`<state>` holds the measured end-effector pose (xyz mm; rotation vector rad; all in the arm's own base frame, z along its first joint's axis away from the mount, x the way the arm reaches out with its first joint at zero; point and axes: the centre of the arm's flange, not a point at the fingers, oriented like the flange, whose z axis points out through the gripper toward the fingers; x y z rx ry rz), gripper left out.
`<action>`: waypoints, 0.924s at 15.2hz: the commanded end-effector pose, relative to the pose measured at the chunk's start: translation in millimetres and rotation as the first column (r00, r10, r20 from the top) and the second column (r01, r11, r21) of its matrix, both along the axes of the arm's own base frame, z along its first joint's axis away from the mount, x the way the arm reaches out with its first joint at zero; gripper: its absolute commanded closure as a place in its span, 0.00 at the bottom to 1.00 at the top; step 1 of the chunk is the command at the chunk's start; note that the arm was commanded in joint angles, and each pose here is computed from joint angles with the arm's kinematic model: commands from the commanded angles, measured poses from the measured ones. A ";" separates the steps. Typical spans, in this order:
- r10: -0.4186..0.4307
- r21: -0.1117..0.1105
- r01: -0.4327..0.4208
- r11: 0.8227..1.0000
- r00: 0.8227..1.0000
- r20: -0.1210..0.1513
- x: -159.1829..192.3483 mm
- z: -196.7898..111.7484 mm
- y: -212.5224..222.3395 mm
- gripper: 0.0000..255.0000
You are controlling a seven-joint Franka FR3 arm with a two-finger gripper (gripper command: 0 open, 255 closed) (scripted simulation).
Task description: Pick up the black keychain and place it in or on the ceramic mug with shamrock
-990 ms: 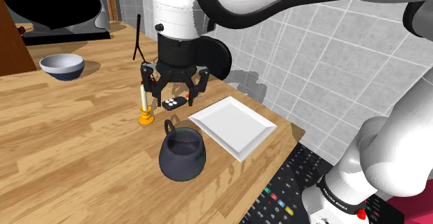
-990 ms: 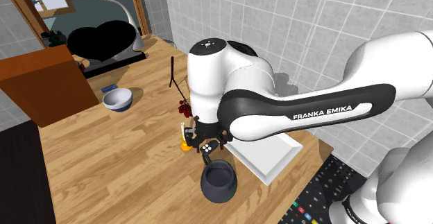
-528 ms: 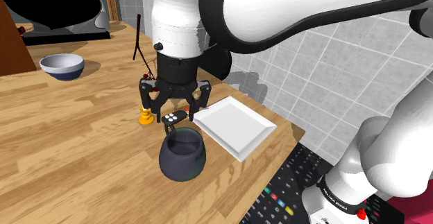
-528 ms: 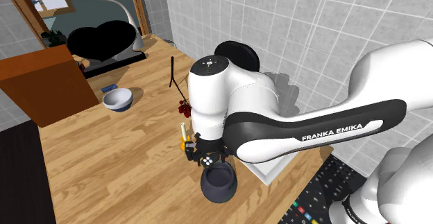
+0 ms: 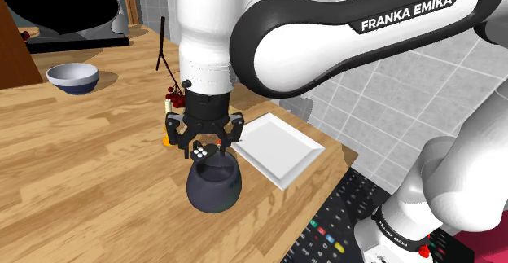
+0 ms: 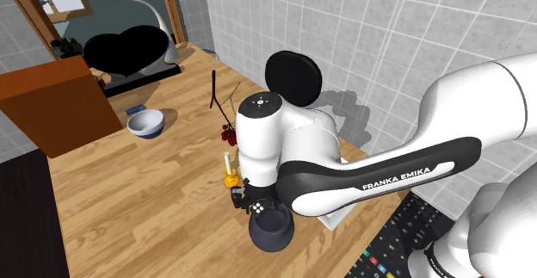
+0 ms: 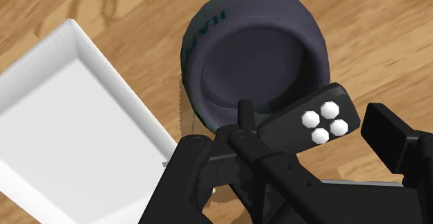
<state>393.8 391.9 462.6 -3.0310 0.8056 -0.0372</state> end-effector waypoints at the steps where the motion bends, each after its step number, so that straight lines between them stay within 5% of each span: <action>1: 0.000 0.000 0.000 1.000 1.000 0.000 -0.3 -10.4 0.1 1.00; 10: 0.000 0.000 0.000 1.000 1.000 0.000 -0.3 -20.7 0.1 1.00; 11: 0.000 0.000 0.000 1.000 1.000 0.000 -0.3 -20.7 0.1 0.00; 14: 0.000 0.000 0.000 1.000 1.000 0.000 -0.3 -20.7 0.1 0.00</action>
